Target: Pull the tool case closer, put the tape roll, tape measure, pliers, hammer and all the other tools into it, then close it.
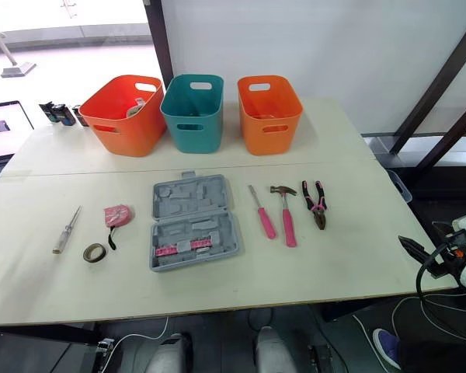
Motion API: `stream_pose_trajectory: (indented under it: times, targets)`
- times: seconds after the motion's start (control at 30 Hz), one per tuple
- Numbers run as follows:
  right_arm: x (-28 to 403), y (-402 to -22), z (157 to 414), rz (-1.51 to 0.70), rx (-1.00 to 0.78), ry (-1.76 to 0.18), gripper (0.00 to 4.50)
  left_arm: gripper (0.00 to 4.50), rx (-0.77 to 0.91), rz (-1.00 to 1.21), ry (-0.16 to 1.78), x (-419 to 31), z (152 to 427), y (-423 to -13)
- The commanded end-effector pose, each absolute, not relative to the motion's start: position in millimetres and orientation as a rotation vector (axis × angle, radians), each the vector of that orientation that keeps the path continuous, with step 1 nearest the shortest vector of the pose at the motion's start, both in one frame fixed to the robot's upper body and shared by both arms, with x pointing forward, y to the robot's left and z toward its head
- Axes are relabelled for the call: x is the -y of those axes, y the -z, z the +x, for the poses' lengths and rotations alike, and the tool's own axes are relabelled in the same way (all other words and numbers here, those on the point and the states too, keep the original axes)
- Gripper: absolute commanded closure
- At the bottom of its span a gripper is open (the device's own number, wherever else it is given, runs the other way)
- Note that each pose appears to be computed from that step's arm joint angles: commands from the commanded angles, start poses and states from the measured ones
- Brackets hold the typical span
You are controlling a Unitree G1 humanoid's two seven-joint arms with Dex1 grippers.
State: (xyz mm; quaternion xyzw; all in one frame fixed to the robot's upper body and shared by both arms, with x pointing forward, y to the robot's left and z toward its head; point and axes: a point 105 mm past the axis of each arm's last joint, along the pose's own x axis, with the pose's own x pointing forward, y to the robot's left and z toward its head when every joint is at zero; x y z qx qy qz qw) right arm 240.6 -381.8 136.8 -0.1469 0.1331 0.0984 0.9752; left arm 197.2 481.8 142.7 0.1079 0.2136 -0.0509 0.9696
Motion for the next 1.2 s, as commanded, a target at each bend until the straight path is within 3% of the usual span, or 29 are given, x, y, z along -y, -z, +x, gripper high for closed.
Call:
stream_pose_trajectory:
  times: [0.03,0.5,0.6,0.73,0.83,0.87,0.97,1.07,1.2]
  targets:
    - [378,-147,243,-0.306,-0.223,-0.202,0.0,0.07,-0.427,0.277,0.101,-483,199,-156]
    - [359,-146,252,-0.284,-0.206,-0.228,0.0,0.07,-0.346,0.224,0.136,-466,219,-156]
    - [335,-155,260,-0.242,-0.161,-0.276,0.0,0.07,-0.31,0.202,0.204,-443,231,-154]
    - [262,-165,283,-0.233,-0.11,-0.434,0.0,0.07,-0.229,0.154,0.404,-361,264,-143]
    - [231,-168,296,-0.232,-0.099,-0.485,0.9,0.0,-0.212,0.136,0.478,-321,274,-138]
    - [215,-166,301,-0.245,-0.114,-0.52,1.41,0.0,-0.209,0.131,0.506,-306,278,-134]
    - [179,-149,318,-0.33,-0.191,-0.608,2.87,0.84,-0.226,0.147,0.596,-269,285,-116]
    - [154,-138,338,-0.435,-0.223,-0.665,4.5,2.52,-0.246,0.153,0.624,-249,293,-100]
    - [133,-126,357,-0.541,-0.258,-0.724,4.5,4.46,-0.303,0.199,0.607,-247,302,-81]
